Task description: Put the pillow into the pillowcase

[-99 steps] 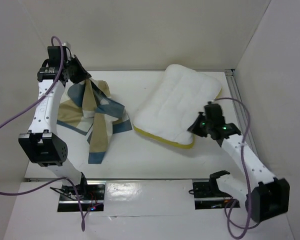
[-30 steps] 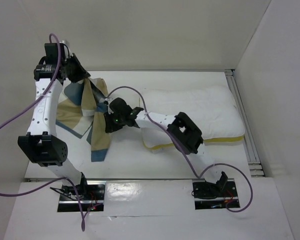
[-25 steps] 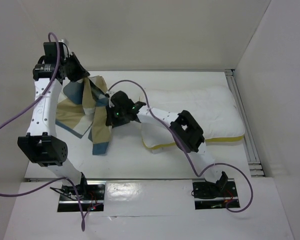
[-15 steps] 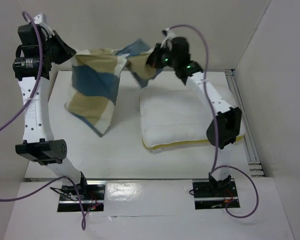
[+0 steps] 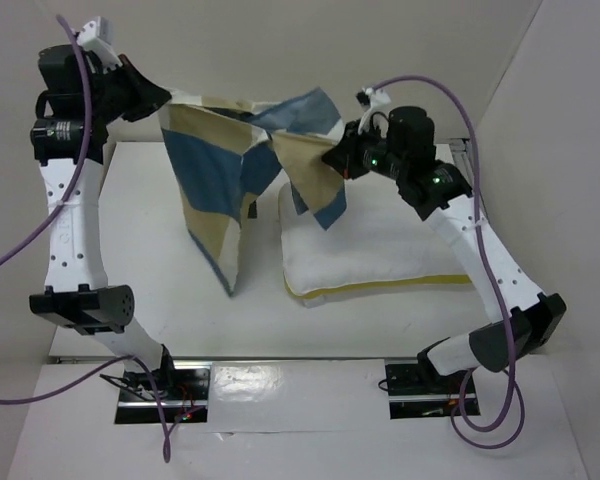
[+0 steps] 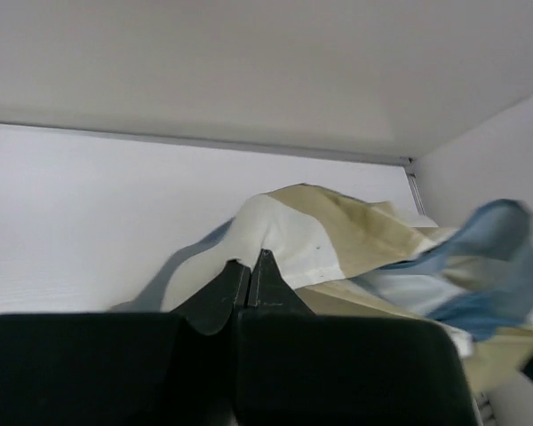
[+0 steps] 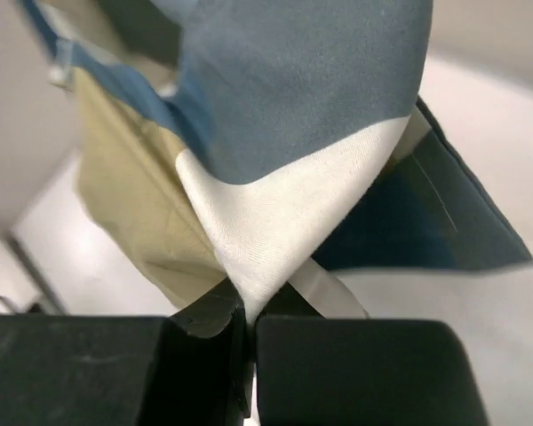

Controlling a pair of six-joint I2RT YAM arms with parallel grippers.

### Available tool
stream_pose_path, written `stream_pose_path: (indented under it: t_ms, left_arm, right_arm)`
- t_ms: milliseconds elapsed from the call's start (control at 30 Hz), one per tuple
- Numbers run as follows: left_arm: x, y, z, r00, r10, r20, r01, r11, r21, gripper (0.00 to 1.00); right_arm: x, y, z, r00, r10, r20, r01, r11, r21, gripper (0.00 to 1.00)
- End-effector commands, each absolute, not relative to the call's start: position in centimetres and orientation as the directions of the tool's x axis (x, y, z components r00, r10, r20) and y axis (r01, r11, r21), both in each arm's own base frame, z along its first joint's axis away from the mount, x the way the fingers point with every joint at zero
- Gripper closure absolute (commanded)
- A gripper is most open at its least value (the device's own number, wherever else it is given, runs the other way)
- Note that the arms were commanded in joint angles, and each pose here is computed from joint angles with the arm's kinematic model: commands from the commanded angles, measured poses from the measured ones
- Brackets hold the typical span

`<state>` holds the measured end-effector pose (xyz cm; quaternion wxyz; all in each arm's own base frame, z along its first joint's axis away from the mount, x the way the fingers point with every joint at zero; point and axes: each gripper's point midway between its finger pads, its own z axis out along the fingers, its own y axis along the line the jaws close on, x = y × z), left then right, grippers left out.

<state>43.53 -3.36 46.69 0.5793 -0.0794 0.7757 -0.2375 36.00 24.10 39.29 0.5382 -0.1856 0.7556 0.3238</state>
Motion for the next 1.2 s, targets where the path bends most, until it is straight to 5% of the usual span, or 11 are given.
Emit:
stream_pose_path:
  t_ms: [0,33,67,100,133,200,267,300,500,900,1167]
  left_arm:
    - [46.1,-8.3,43.9,-0.411,-0.359,-0.838,0.273,0.829,-0.489,1.0]
    - [46.6,-10.2,42.1,-0.47,-0.32,-0.822,0.335,0.798,-0.502,0.93]
    - [46.6,-11.5,40.3,-0.529,-0.29,-0.797,0.355,0.778,-0.519,0.69]
    - [46.5,-12.8,38.5,-0.583,-0.264,-0.769,0.361,0.764,-0.535,0.15]
    - [47.4,-12.7,36.0,-0.631,-0.244,-0.736,0.335,0.771,-0.542,0.0]
    - [46.7,-12.1,32.5,-0.725,-0.248,-0.642,0.222,0.798,-0.56,0.0]
    - [46.1,-9.0,29.1,-0.76,-0.319,-0.566,0.035,0.85,-0.526,0.0]
    - [45.2,-7.6,27.9,-0.767,-0.36,-0.532,-0.044,0.856,-0.515,0.0]
    - [35.1,-1.6,19.1,-0.687,-0.618,-0.382,-0.47,0.779,-0.416,0.16]
    - [19.8,-2.7,10.9,-0.602,-0.788,-0.131,-0.734,0.61,-0.298,0.12]
    - [17.5,-5.1,5.4,-0.613,-0.787,0.068,-0.769,0.576,-0.277,0.12]
  right_arm:
    - [34.9,20.0,30.2,-0.522,-0.022,-0.853,-0.433,0.868,0.242,1.0]
    - [34.5,19.2,29.7,-0.524,-0.006,-0.852,-0.4,0.885,0.24,1.0]
    - [34.4,18.1,29.3,-0.525,0.012,-0.851,-0.36,0.903,0.235,1.0]
    - [34.3,15.8,28.8,-0.519,0.032,-0.854,-0.295,0.931,0.214,1.0]
    - [34.5,14.7,28.6,-0.521,0.056,-0.852,-0.254,0.943,0.217,1.0]
    - [35.5,12.0,28.0,-0.542,0.095,-0.835,-0.16,0.964,0.214,0.73]
    - [35.6,11.0,26.7,-0.604,0.092,-0.792,-0.116,0.972,0.202,0.12]
    - [36.2,10.8,26.5,-0.623,0.099,-0.776,-0.086,0.977,0.194,0.08]
    - [35.4,9.3,25.6,-0.649,0.171,-0.741,0.053,0.982,0.18,0.03]
    - [30.0,17.5,24.9,-0.673,0.04,-0.738,-0.113,0.981,0.156,0.06]
    - [29.5,18.3,24.0,-0.684,0.04,-0.728,-0.135,0.974,0.181,0.06]
